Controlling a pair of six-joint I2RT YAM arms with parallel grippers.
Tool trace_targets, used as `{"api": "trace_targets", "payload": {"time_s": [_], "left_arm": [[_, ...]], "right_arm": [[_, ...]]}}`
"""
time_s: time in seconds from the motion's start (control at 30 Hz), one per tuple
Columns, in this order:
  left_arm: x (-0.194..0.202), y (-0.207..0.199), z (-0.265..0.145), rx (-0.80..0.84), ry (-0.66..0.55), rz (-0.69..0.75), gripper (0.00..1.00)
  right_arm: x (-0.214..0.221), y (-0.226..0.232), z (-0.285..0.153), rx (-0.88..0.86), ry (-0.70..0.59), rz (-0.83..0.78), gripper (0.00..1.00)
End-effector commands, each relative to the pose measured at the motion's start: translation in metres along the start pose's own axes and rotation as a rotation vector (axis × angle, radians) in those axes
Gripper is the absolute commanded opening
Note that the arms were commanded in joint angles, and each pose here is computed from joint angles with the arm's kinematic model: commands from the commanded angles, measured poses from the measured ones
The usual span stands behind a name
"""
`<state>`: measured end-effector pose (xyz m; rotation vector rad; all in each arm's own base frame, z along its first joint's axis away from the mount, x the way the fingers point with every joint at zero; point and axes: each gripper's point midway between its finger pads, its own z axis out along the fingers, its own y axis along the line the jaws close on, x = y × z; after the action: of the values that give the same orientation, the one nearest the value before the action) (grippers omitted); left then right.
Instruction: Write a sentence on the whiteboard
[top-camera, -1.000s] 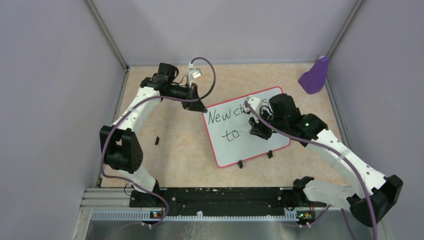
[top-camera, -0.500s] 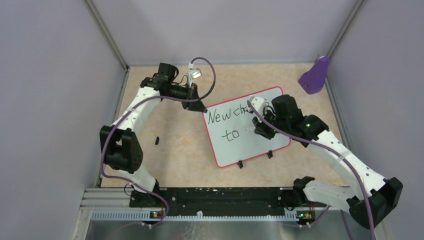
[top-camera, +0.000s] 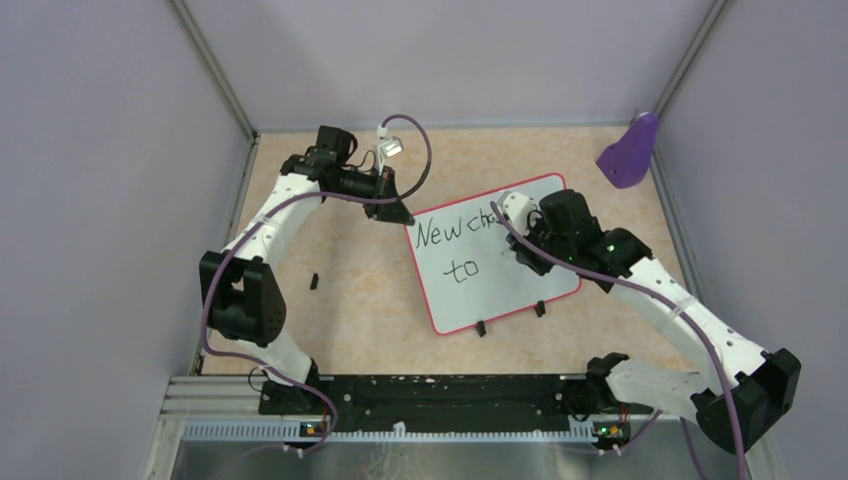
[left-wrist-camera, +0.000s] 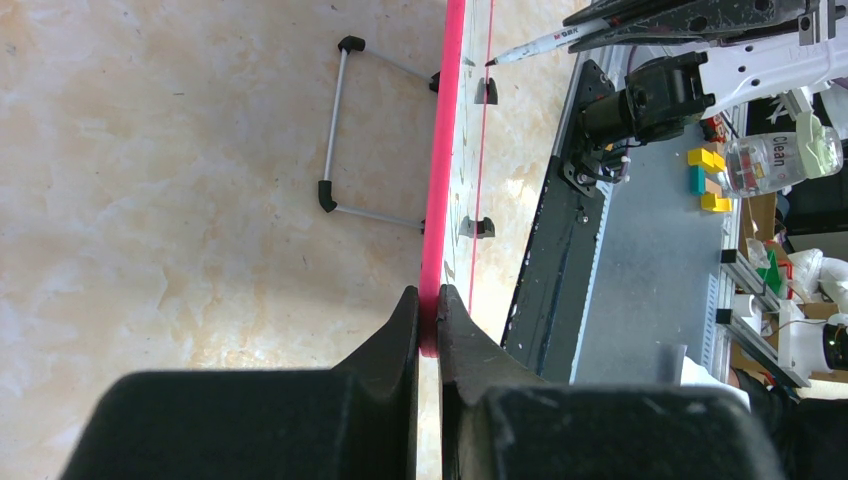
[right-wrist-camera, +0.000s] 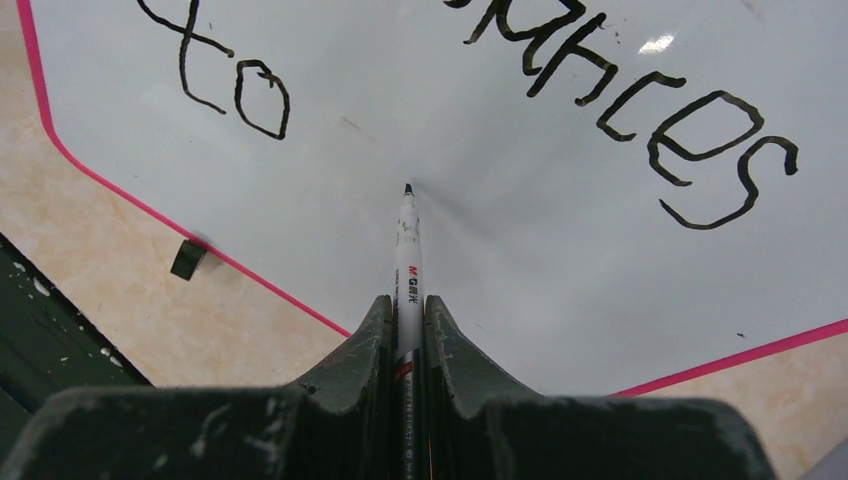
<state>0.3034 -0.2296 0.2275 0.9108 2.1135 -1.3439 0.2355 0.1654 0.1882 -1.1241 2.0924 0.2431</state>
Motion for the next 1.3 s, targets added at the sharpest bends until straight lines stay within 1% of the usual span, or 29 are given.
{"api": "trace_targets", "payload": {"time_s": [0.0,0.23,0.53,0.67,0.87,1.03,1.27], "left_arm": [[0.009,0.000,0.008,0.005,0.038,-0.014,0.00],[0.011,0.000,0.009,0.007,0.041,-0.016,0.00],[0.011,0.000,0.009,0.006,0.040,-0.015,0.00],[0.012,0.001,0.009,0.007,0.042,-0.017,0.00],[0.012,0.001,0.009,0.006,0.042,-0.018,0.00],[0.011,0.001,0.009,0.006,0.042,-0.017,0.00],[0.011,0.002,0.009,0.005,0.042,-0.018,0.00]], "right_arm": [[-0.008,-0.015,0.001,0.072,-0.018,0.021,0.00],[-0.018,-0.016,0.007,0.062,-0.040,0.029,0.00],[-0.029,-0.007,0.010,-0.002,-0.065,0.024,0.00],[-0.025,-0.001,0.012,-0.028,-0.054,0.012,0.00],[-0.007,0.009,0.016,-0.060,-0.003,-0.011,0.00],[0.006,0.011,0.013,-0.059,0.029,-0.026,0.00],[0.012,0.008,0.009,-0.040,0.046,-0.035,0.00]]}}
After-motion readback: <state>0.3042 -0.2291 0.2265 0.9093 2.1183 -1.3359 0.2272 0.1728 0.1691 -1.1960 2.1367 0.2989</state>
